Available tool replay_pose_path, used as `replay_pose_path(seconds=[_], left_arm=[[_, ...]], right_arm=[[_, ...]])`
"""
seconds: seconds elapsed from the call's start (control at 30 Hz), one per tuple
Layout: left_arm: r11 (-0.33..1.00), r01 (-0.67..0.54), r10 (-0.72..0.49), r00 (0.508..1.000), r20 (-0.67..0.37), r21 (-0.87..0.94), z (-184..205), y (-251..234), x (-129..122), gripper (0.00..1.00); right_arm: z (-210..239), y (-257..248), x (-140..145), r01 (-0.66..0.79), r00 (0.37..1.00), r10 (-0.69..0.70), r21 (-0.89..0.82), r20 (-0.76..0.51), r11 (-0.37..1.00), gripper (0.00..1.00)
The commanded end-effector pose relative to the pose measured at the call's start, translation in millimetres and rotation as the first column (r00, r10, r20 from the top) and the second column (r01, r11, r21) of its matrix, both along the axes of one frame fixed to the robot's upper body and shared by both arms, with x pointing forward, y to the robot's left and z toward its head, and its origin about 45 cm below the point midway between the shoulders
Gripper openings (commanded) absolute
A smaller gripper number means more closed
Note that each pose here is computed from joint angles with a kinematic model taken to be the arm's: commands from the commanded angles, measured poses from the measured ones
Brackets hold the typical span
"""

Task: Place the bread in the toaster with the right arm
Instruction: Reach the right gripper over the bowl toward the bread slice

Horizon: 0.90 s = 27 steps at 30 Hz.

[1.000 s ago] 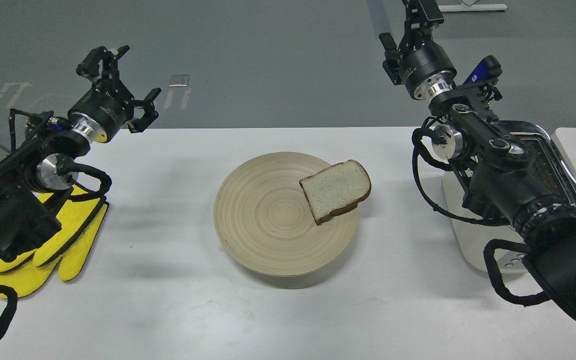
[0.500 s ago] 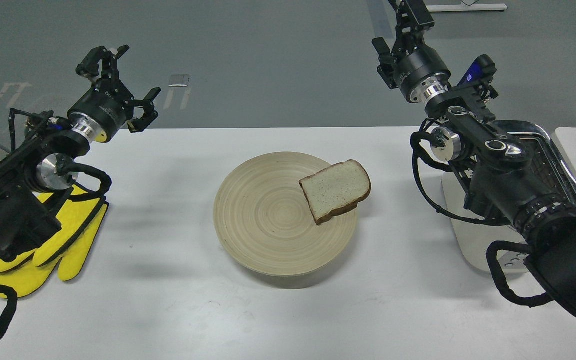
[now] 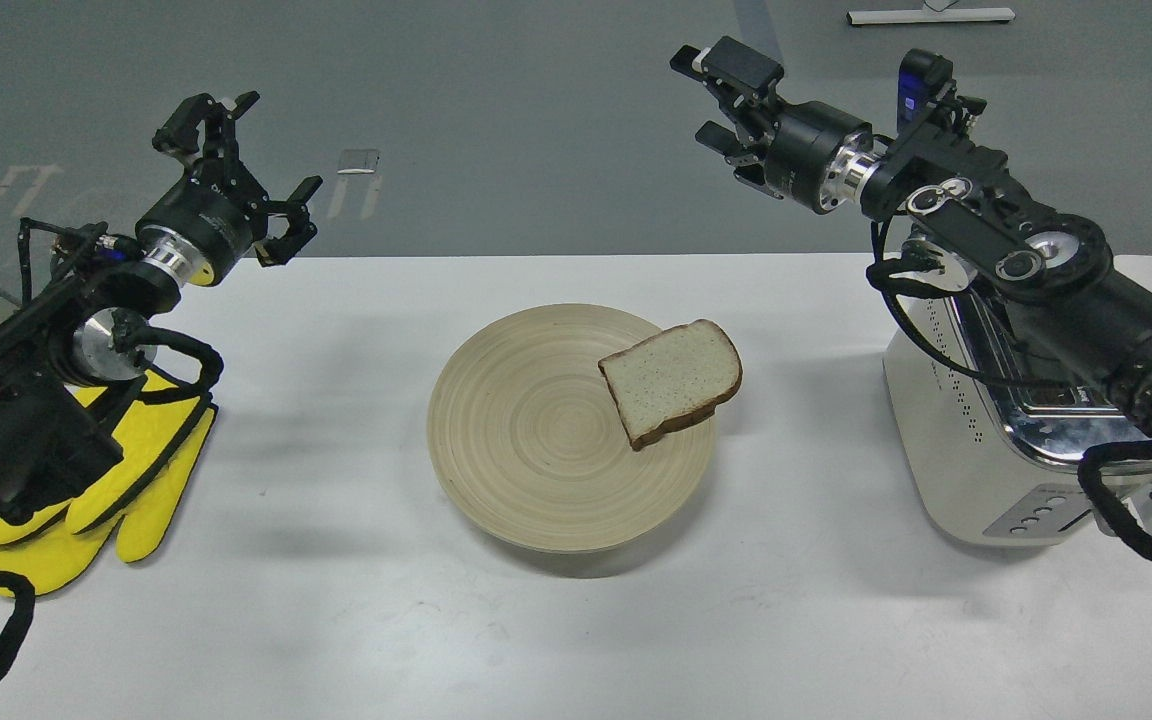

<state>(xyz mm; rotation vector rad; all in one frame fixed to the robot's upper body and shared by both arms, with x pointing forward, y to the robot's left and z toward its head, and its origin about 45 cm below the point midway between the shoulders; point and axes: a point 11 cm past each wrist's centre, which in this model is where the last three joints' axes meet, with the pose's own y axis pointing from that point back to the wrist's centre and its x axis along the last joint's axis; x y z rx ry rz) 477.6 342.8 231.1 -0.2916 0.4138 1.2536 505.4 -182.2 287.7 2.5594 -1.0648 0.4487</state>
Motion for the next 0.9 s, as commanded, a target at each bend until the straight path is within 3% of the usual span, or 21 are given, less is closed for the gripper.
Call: replay_pose_path(seconds=[0.0, 0.37, 0.67, 0.87], left_arm=[[1.0, 0.0, 0.0, 1.0, 0.001, 0.0, 1, 0, 0, 1.0], [1.0, 0.0, 0.0, 1.0, 0.001, 0.0, 1, 0, 0, 1.0], [1.0, 0.0, 0.0, 1.0, 0.001, 0.0, 1, 0, 0, 1.0], [1.0, 0.0, 0.0, 1.0, 0.0, 0.0, 0, 0, 0, 1.0]], right_arm=[[3, -5, -6, -0.084, 0.996, 0.077, -0.154, -0.055, 0.984, 1.0], [17, -14, -15, -0.231, 0.971, 0.224, -0.583, -0.085, 0.779, 1.0], [-14, -33, -43, -0.35, 0.932, 0.295, -0.725, -0.209, 0.592, 1.0], [-26, -51, -50, -0.362, 0.93, 0.276, -0.732, -0.242, 0.578, 1.0]])
